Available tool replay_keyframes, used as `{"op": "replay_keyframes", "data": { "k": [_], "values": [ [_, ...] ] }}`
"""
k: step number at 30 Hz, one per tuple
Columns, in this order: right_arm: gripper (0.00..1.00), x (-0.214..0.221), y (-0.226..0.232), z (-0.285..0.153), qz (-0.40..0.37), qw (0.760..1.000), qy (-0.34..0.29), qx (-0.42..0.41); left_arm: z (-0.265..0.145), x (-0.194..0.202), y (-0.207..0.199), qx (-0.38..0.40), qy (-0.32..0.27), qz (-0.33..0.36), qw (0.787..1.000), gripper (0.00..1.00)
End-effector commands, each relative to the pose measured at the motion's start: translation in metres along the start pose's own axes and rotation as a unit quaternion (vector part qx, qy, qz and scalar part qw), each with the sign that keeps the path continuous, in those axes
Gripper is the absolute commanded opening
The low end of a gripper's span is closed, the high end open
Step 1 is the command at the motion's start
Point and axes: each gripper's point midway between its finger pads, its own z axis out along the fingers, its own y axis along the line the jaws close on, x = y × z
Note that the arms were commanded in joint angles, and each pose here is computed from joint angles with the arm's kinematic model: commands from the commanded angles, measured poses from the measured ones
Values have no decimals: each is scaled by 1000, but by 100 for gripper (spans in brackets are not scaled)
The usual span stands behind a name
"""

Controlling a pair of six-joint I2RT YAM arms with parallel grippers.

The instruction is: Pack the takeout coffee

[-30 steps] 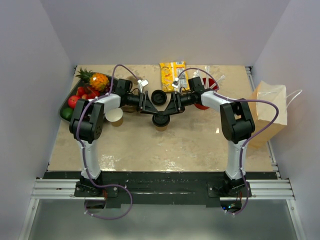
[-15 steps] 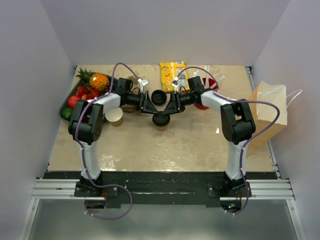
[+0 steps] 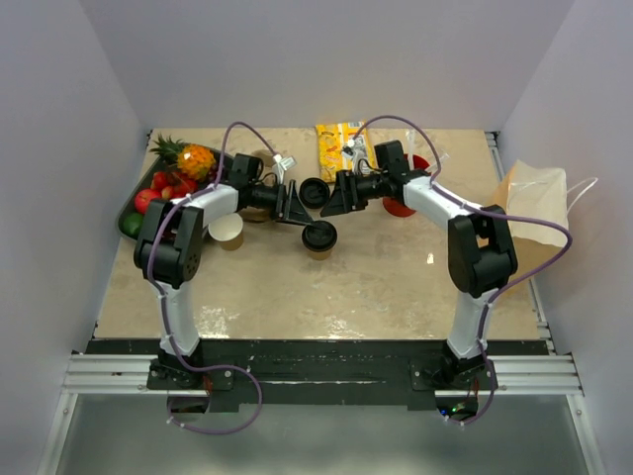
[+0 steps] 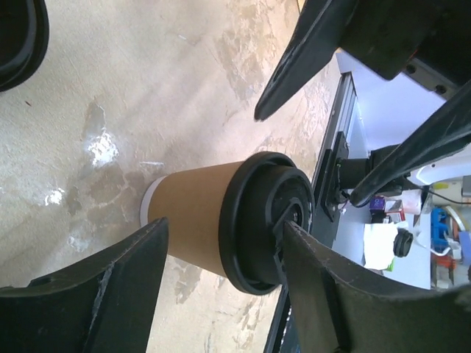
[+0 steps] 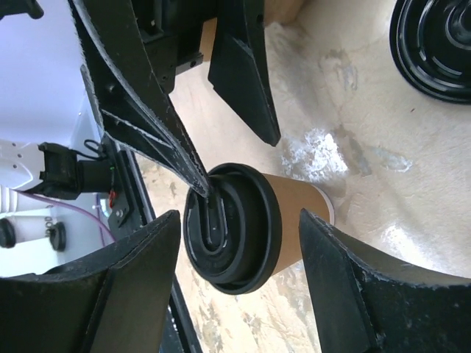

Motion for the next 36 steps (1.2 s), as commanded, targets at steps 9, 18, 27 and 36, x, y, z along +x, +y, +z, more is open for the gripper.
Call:
{"op": "replay_keyframes", "data": {
  "k": [9,18,27,36],
  "values": [
    [63,2,-18,-24,-12,995,-5,99,-37,0,-31,-3,-33,45,998,68],
    [61,23,-27,-28,-7,993,15,119,-35,10,-1,-65,-30,3,997,61],
    [59,28,-28,-26,-2,993,23,116,-25,17,4,-57,-15,-10,998,60],
    [59,33,-29,-25,1,993,29,116,-11,25,4,-56,4,-8,998,60]
  ]
}}
